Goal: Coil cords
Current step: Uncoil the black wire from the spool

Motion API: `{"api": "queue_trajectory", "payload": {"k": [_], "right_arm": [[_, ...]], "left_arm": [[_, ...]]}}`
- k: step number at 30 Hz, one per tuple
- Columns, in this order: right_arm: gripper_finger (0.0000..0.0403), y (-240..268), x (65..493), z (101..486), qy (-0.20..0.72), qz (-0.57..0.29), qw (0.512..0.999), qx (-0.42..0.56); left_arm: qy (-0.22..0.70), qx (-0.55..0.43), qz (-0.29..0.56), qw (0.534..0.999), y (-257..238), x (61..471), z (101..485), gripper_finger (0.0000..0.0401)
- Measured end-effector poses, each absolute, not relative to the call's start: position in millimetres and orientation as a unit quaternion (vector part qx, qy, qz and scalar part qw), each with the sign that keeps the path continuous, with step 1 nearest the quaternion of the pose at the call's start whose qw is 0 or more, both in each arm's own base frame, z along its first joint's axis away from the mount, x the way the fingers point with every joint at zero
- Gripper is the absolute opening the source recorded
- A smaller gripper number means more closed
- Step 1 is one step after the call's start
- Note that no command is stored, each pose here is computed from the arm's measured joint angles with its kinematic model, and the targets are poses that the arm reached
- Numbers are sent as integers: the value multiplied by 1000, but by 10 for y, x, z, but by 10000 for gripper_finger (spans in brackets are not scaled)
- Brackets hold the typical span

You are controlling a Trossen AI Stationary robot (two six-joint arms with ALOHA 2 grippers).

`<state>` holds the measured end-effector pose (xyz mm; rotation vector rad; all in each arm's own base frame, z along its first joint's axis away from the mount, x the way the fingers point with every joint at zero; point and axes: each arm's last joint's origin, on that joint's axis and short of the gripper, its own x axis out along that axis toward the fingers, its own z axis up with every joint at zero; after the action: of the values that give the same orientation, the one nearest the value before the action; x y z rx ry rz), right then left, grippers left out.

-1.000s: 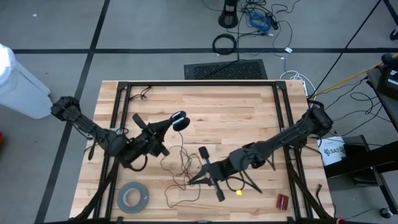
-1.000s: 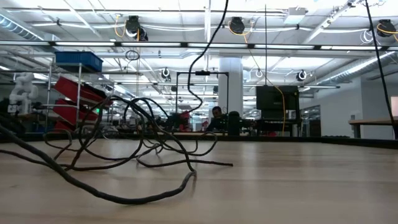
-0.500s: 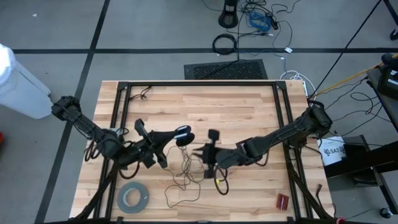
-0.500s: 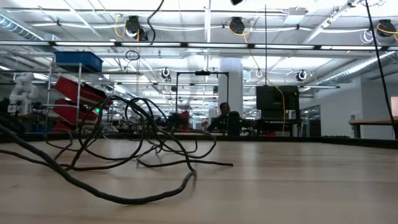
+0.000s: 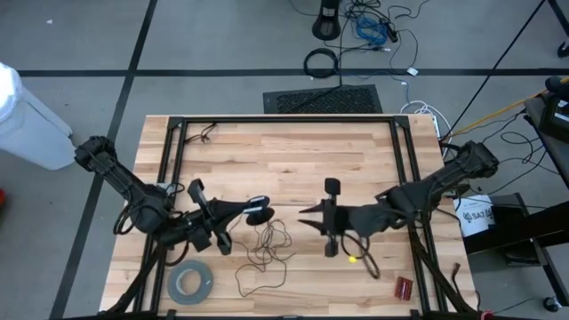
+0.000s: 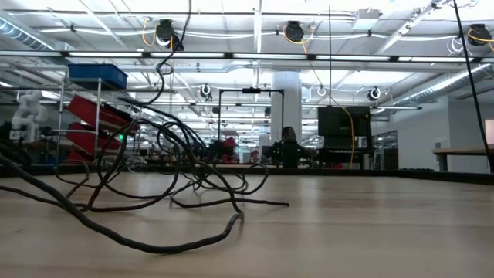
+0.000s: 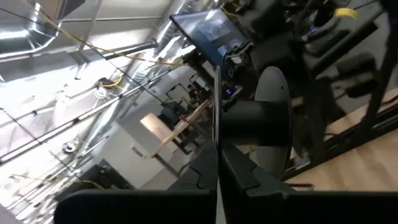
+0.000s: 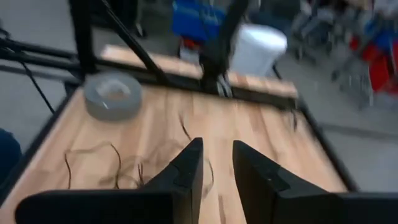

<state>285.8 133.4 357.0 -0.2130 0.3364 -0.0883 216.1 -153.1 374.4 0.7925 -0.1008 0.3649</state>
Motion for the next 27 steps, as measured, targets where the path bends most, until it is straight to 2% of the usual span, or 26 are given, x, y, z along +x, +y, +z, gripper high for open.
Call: {"api": "queue_trajectory", "payload": {"k": [7, 21, 24, 27], "right_arm": [[75, 1493, 2850, 3704, 97, -13, 980, -171], [75, 1513, 2872, 3780, 56, 1, 978, -200], [75, 1527, 2874, 3790, 48, 27, 979, -195], [75, 1549, 2916, 3791, 30, 55, 979, -195]], "left_arm": [[-90, 348, 87, 929, -1601, 2179, 3698, 1], [-56, 354, 38, 933, -1638, 2205, 3571, 1], [-59, 314, 28, 947, -1642, 2206, 3569, 1], [-82, 280, -36, 956, -1651, 2186, 3586, 1]]}}
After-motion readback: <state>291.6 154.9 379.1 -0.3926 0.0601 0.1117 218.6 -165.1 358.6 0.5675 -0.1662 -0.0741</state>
